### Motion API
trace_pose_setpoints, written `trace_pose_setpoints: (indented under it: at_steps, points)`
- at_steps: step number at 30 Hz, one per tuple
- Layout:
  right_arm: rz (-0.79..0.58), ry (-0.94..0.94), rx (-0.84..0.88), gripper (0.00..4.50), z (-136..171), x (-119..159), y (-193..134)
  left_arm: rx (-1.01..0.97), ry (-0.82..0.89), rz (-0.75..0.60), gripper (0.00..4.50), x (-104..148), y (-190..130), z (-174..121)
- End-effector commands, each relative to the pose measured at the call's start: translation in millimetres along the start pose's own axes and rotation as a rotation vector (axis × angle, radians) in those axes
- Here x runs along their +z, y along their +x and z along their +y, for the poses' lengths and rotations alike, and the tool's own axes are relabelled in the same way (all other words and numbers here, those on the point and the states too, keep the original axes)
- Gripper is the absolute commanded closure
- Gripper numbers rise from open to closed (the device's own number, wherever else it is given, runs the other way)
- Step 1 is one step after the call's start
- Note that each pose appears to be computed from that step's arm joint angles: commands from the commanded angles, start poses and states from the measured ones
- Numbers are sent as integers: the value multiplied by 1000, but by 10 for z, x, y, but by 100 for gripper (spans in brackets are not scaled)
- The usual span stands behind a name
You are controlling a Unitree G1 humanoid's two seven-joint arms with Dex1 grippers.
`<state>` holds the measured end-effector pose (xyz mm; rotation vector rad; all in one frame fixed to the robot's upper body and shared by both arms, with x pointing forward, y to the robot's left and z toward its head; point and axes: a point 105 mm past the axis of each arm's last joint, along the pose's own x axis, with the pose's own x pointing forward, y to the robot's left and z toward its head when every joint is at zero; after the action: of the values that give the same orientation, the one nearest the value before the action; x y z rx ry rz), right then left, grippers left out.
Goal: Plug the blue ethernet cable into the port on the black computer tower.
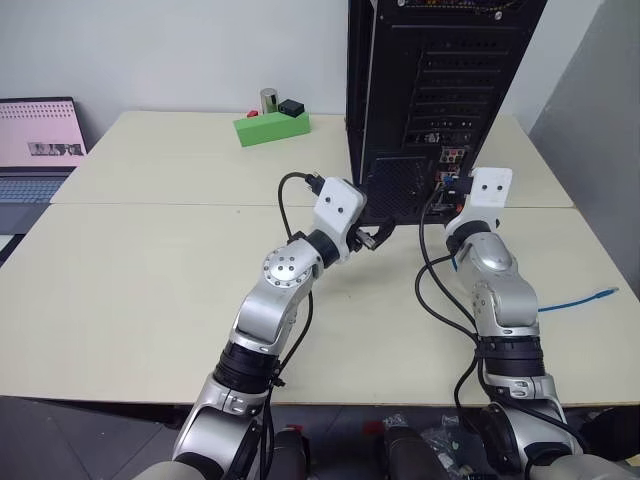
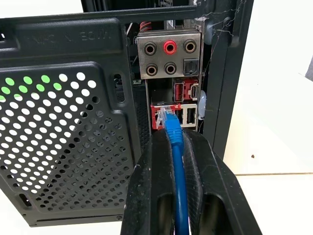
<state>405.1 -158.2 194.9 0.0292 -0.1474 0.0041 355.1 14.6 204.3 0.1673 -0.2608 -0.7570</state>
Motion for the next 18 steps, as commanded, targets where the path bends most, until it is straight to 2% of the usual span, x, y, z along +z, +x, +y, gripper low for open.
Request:
trace_pose_setpoints:
  at_steps: [1, 18]
  points:
    - [-32, 3, 11, 450, 32, 100, 2, 0, 22, -56, 51, 149, 1, 3]
    - [-35, 66, -15, 450, 28, 124, 43, 4, 29, -53, 51, 142, 0, 13]
